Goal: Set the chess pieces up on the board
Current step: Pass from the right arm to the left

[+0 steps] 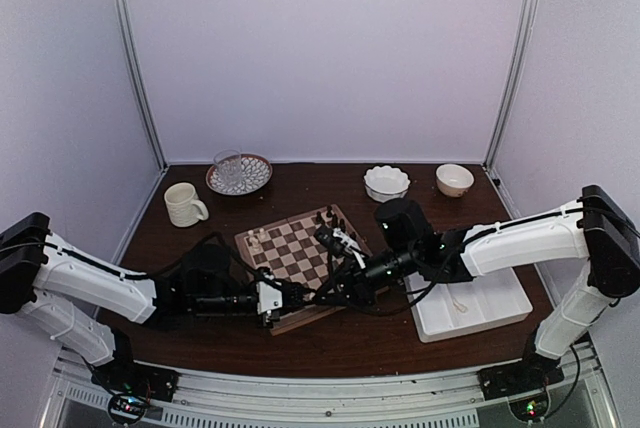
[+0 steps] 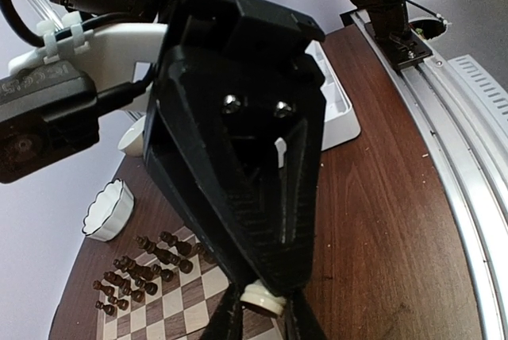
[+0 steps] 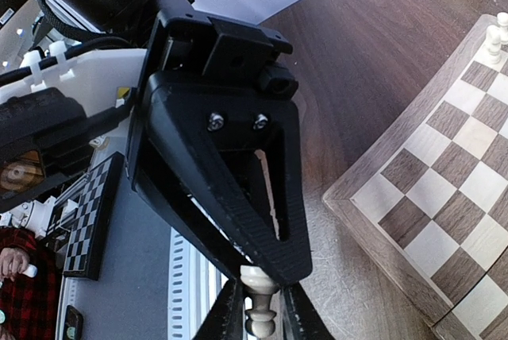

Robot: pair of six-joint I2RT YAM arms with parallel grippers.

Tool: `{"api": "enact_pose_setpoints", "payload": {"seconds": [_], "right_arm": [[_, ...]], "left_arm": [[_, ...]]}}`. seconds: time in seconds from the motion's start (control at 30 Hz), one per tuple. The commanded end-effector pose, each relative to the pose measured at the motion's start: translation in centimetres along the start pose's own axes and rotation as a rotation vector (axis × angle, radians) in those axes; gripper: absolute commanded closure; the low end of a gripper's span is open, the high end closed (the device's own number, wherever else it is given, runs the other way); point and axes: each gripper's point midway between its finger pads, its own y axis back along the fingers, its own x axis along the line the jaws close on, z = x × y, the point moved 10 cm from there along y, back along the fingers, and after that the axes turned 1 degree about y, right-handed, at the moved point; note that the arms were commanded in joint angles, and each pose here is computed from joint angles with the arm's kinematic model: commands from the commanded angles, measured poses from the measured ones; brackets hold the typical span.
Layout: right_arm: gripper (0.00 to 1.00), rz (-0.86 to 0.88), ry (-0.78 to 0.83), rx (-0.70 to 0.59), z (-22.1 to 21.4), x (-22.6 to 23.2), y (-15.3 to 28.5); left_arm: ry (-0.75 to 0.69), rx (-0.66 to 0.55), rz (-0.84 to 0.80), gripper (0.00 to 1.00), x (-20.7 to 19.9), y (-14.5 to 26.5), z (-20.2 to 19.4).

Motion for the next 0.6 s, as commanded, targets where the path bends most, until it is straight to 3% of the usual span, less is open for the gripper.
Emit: {"api": "enact_pose_setpoints", "payload": {"seconds": [0.0, 0.13, 0.23, 0.57], "right_arm": [[0.78, -0.007, 0.037, -0.045, 0.8, 0.4, 0.1], [0.53, -0.025, 0.043, -0.071, 0.8, 0.6, 0.5], [0.41, -0.047, 0.048, -0.126, 0.9, 0.8, 1.0], [0.44, -0.078, 0.009, -0.274, 1.2, 0.8, 1.7]], "left_arm": [[-0.004, -0.037, 0.039, 0.86, 0.7, -0.1, 1.4], [0.030, -0.022, 0.109, 0.86, 1.2, 0.0, 1.3], [0.061, -0.017, 0.193, 0.88, 1.7, 0.4, 1.2], [0.079, -0.062, 0.247, 0.89, 1.6, 0.7, 0.8]]}}
